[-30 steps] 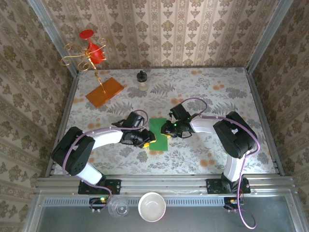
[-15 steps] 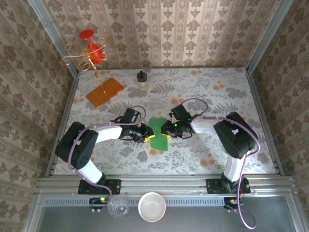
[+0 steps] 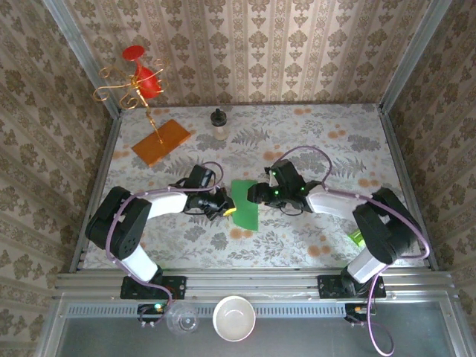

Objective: Fold a paper plane with a square sheet of paper (pick it up from the middle)
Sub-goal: Third fold the triangle at the center of the table.

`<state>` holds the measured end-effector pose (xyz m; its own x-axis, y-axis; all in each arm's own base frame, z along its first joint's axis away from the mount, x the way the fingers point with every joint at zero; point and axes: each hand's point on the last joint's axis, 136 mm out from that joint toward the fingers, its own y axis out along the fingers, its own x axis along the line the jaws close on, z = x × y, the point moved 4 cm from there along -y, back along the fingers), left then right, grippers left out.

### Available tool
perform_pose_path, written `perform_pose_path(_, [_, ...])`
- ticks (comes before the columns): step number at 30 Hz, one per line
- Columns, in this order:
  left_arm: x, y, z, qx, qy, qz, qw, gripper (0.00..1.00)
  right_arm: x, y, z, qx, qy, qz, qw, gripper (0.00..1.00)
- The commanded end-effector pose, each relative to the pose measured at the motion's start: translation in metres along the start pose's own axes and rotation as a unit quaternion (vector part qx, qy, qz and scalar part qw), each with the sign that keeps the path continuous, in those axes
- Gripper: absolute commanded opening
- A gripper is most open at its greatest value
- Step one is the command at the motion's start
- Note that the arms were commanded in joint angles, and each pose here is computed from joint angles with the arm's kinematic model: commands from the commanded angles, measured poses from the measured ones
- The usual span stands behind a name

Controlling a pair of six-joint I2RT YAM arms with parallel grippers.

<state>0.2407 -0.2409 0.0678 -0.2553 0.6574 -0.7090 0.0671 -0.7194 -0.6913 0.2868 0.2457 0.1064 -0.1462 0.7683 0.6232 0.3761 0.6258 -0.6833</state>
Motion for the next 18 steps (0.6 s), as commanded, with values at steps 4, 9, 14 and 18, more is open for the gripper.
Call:
perform_pose_path(4, [-0.015,-0.012,-0.012,-0.014,-0.018,0.023,0.999,0.01,0.016,-0.018,0.001,-0.079,-0.157,0.012,0.984,0.77])
perform_pose_path(9, [-0.020,-0.016,-0.018,-0.017,-0.026,0.030,0.999,0.01,0.032,-0.018,0.017,-0.067,-0.265,0.018,0.962,0.86])
perform_pose_path(14, [-0.024,-0.017,-0.024,-0.023,-0.030,0.036,0.999,0.01,0.043,-0.007,0.034,-0.062,-0.359,0.012,0.931,0.87])
perform_pose_path(18, [-0.026,-0.017,-0.025,-0.022,-0.030,0.036,0.999,0.01,0.043,0.003,0.043,-0.070,-0.419,0.033,0.905,0.85])
